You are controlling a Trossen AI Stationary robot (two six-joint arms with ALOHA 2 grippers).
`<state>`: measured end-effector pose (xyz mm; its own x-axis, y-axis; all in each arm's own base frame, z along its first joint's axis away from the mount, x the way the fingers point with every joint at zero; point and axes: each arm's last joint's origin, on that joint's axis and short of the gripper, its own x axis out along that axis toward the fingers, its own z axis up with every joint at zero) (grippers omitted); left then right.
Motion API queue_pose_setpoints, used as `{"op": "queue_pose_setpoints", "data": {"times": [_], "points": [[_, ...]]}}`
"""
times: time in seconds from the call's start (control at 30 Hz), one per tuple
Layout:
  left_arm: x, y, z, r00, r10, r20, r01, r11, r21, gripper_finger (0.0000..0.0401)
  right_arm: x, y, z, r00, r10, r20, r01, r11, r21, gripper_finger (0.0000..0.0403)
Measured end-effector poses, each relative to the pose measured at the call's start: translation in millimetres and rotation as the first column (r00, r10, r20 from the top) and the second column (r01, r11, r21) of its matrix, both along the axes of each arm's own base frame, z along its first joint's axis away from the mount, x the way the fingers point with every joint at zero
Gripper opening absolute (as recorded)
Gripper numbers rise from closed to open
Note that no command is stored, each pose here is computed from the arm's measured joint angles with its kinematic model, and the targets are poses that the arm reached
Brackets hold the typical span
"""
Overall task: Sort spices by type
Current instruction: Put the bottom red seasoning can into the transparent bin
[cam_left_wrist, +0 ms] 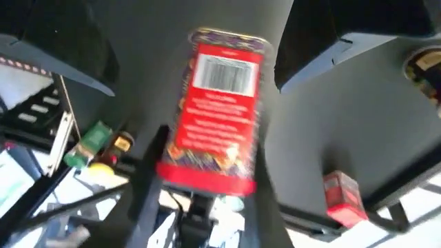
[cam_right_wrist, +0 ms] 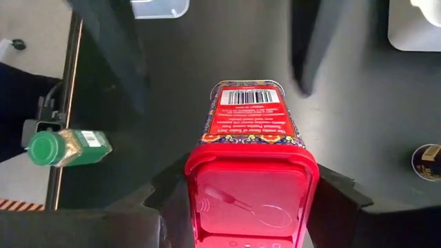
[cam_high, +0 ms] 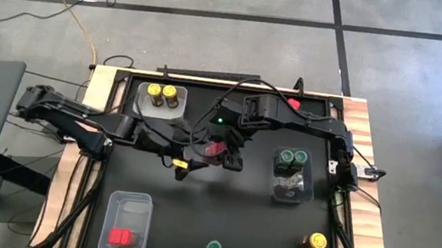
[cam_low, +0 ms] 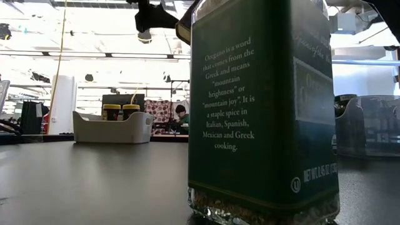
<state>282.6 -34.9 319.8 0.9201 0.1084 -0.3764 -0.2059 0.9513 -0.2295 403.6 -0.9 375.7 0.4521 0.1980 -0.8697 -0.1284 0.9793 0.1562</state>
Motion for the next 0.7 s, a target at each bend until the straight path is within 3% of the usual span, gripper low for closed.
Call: {"op": "queue_pose_setpoints", "data": {"times": [0.27, 0.7], "points": [[13, -2, -7, 1.0, -0.026, 0.014, 0.025, 0.998, 0.063, 0.0366, 1, 0, 0, 1.0, -0.007, 0.007, 0.007, 1.0, 0.003, 0.0242], [14, -1, -6, 0.999, -0.031, 0.021, 0.029, 0.995, 0.095, 0.0351, 4, 1, 2, 0.999, -0.005, 0.044, 0.004, 1.0, 0.003, 0.0242]]}}
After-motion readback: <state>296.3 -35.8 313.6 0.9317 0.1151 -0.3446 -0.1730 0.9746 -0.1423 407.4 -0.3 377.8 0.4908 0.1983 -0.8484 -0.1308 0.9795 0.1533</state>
